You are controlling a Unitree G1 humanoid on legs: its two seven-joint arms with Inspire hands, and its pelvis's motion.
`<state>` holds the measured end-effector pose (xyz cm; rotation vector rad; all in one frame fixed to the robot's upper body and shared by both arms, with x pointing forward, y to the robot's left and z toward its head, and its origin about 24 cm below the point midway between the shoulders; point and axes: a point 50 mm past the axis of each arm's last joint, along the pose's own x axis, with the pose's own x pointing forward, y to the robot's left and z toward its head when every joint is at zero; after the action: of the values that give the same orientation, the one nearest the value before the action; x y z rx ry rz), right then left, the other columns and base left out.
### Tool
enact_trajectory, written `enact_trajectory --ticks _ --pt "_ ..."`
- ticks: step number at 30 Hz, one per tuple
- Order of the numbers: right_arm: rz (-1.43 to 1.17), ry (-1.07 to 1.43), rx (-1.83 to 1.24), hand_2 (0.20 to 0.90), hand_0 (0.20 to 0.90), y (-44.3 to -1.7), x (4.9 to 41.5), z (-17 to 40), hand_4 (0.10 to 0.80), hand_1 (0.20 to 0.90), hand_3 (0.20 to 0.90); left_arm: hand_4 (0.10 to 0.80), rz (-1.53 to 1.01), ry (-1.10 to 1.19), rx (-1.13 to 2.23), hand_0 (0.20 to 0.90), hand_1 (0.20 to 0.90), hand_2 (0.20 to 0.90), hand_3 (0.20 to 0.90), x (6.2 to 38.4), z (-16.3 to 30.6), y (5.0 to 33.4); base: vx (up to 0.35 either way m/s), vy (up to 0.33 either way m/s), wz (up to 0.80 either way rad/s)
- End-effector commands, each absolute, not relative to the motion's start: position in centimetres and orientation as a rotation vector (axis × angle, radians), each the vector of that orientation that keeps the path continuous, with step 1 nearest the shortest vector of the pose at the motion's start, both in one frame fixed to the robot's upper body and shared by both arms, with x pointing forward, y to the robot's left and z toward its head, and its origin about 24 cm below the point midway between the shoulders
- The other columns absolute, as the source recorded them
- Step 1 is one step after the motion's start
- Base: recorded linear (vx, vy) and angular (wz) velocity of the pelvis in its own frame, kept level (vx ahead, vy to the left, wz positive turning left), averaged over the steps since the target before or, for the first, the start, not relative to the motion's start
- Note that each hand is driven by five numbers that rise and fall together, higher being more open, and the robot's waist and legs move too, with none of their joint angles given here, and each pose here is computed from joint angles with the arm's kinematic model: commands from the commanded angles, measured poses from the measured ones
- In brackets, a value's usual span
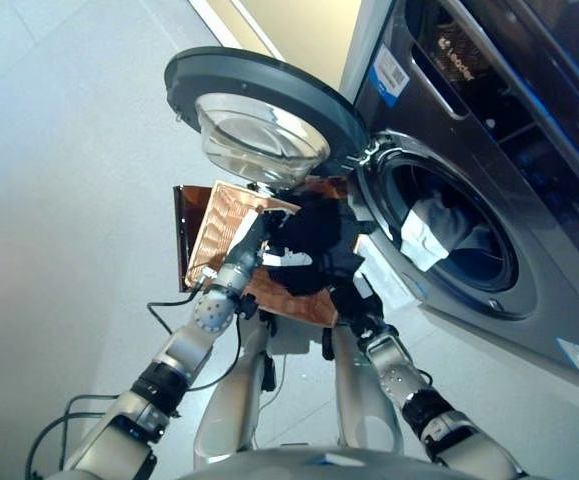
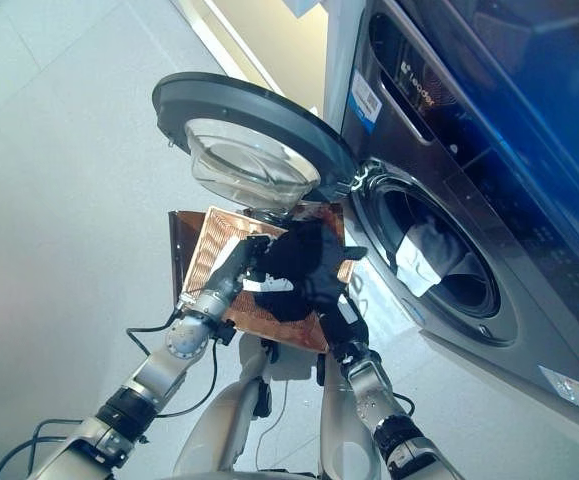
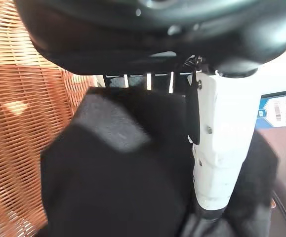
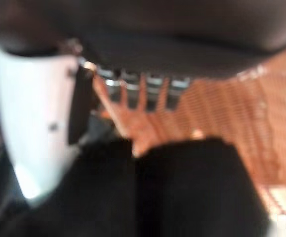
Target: Pick up the clothes and place them into the washing machine
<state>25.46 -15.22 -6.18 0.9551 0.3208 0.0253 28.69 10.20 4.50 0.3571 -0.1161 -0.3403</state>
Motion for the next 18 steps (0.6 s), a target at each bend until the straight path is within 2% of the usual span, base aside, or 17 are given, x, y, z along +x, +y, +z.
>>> enact_trajectory --ticks 1,18 --pt "0.197 0.296 1.062 0.900 0.900 -11.41 24.12 -5.52 0.800 0.900 0.900 0.800 -0.368 -0.263 0.285 0.900 0.900 0.900 0.900 28.75 6.87 8.32 0.000 0.000 0.00" --pt "0.217 0.279 1.073 0.900 0.900 -10.96 24.59 -5.06 0.800 0.900 0.900 0.800 -0.344 -0.246 0.268 0.900 0.900 0.900 0.900 28.52 6.54 8.88 0.000 0.001 0.00"
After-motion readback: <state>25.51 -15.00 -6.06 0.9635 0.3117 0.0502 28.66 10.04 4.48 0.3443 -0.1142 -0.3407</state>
